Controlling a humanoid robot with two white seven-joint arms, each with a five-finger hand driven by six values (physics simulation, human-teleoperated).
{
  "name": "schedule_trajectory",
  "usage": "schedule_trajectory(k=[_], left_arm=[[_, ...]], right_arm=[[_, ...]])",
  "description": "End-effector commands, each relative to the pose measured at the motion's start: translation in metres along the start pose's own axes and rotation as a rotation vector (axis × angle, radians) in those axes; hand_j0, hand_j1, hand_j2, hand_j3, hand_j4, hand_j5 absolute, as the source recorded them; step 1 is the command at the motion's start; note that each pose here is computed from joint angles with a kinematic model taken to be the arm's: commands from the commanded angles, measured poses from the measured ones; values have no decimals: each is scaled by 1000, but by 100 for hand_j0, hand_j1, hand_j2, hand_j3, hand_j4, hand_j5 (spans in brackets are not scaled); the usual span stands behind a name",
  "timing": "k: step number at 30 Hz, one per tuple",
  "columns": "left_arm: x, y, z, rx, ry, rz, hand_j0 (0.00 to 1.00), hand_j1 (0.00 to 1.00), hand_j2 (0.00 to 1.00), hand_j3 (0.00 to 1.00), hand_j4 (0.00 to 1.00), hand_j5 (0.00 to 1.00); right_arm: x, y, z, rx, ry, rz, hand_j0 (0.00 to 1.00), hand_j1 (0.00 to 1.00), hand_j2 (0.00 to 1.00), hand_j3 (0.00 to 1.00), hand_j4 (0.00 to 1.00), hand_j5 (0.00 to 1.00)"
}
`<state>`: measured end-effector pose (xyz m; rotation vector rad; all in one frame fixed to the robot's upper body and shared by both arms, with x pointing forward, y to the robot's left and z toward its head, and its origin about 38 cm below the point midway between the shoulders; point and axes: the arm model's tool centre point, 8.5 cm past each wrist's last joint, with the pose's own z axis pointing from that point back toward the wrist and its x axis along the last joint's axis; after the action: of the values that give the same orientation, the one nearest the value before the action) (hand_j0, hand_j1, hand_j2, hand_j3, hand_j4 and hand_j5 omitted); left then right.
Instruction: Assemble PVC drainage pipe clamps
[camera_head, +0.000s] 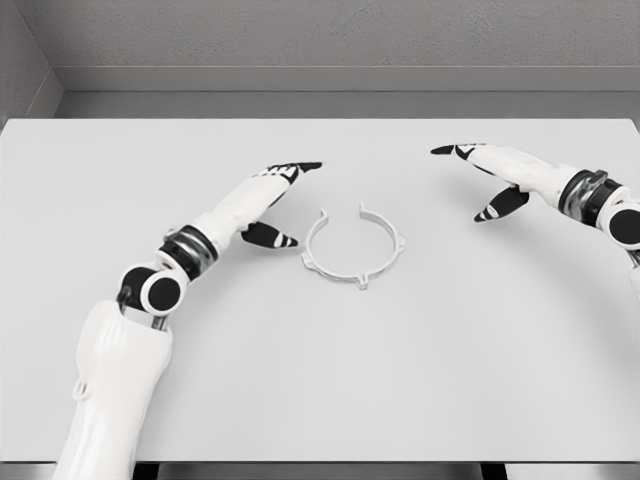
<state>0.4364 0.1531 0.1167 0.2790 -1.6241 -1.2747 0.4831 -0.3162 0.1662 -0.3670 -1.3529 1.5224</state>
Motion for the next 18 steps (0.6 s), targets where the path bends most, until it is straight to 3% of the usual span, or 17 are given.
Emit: schedule_trajectory(k=[1,18], left_arm=[[1,6,2,18,-4,1,100,100,100,100,100,100],[-7,1,-14,-27,22,10,100,100,100,100,100,100]], right_arm=[[0,0,0,-2,0,-4,100,100,100,100,100,100],[-6,-3,6,-1,14,4,100,100,100,100,100,100]])
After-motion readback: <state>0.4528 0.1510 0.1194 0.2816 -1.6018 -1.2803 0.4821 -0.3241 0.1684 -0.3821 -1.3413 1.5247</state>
